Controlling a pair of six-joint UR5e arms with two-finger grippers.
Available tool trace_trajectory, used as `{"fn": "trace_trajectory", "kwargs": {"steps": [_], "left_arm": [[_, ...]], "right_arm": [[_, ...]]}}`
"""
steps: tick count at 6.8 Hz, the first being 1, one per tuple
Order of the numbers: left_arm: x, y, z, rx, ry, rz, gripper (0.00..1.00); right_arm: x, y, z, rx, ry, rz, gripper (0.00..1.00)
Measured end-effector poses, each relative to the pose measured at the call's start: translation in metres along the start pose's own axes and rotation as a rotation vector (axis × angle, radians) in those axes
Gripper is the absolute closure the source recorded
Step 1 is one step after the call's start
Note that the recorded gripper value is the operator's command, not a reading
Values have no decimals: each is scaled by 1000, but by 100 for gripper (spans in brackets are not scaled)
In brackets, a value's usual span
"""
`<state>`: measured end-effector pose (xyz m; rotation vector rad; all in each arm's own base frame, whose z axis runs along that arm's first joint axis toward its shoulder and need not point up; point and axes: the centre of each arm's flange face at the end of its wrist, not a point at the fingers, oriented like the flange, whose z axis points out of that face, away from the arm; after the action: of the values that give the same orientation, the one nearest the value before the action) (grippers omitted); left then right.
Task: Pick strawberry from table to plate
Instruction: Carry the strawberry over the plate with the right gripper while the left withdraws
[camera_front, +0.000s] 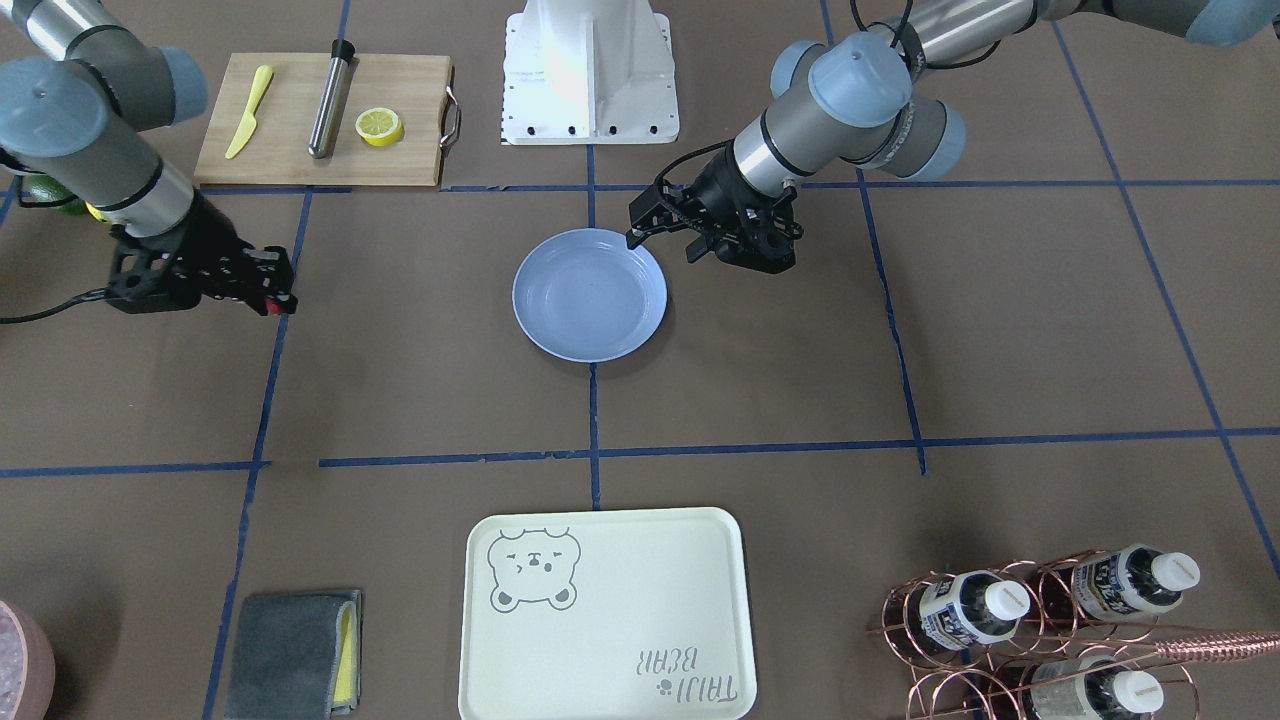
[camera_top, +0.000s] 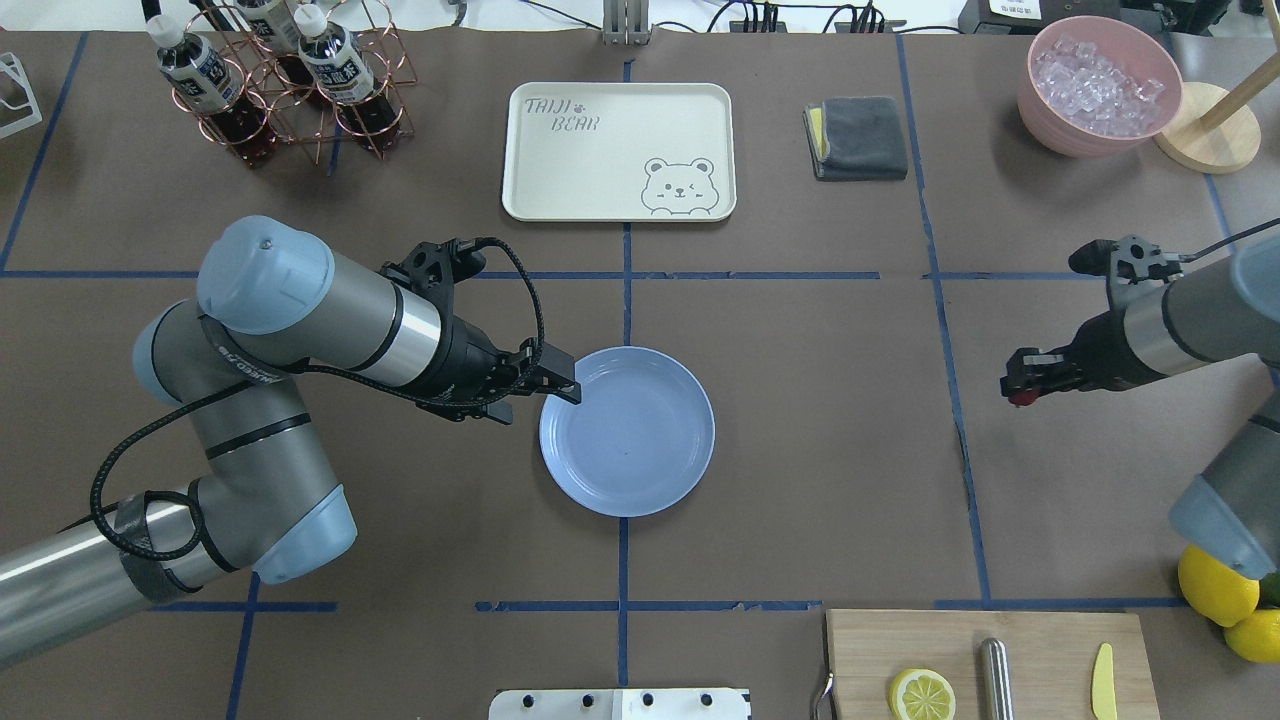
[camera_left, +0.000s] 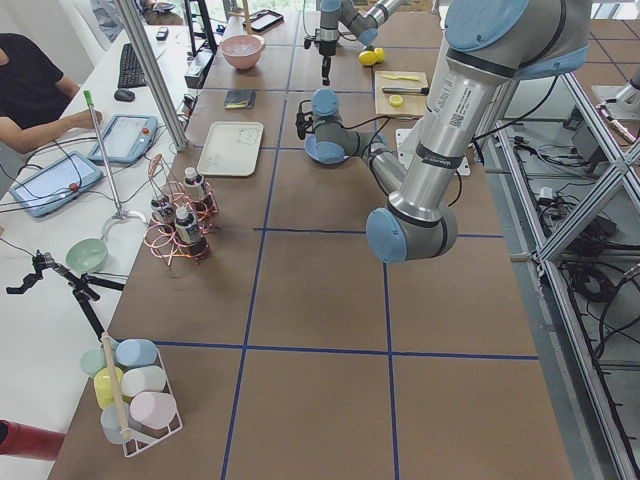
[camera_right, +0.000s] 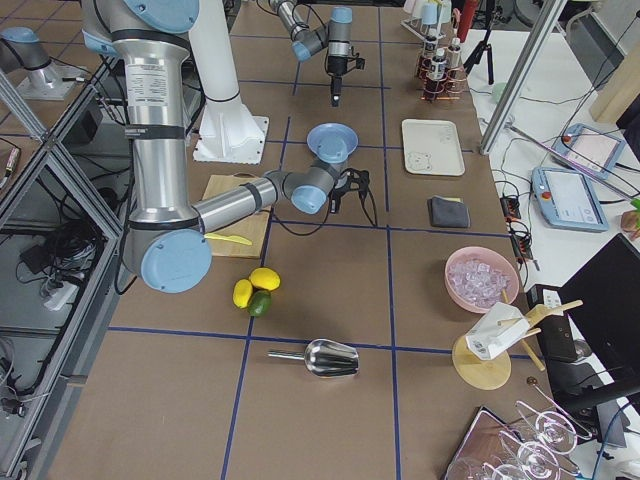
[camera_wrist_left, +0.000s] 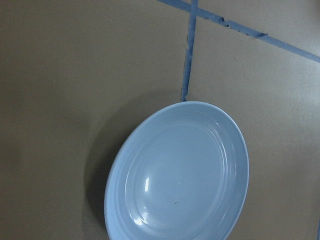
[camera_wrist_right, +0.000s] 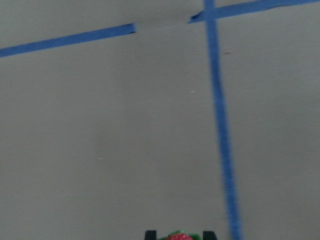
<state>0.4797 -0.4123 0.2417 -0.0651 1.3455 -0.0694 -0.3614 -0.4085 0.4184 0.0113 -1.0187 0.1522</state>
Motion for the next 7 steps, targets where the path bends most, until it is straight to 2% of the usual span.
{"fn": "trace_trajectory", "kwargs": {"steps": [1,2,4,5,7], "left_arm": [[-7,-4,-12,14,0,-1,8],[-20,-9,-29,35,-3,-5,6],[-54,-23,-73,96,-18,2,1],[-76,-24,-93,120,-36,26,1],[-98,-22,-106,132,-62,51,1]], "right_arm": [[-70,22,19,-3,-22,53,100],[-137,37,30,-11,-11,92,100],[-240,38,52,-3,15,175,100],[-276,35,70,10,30,204,100],[-303,44,97,14,60,212,100]]}}
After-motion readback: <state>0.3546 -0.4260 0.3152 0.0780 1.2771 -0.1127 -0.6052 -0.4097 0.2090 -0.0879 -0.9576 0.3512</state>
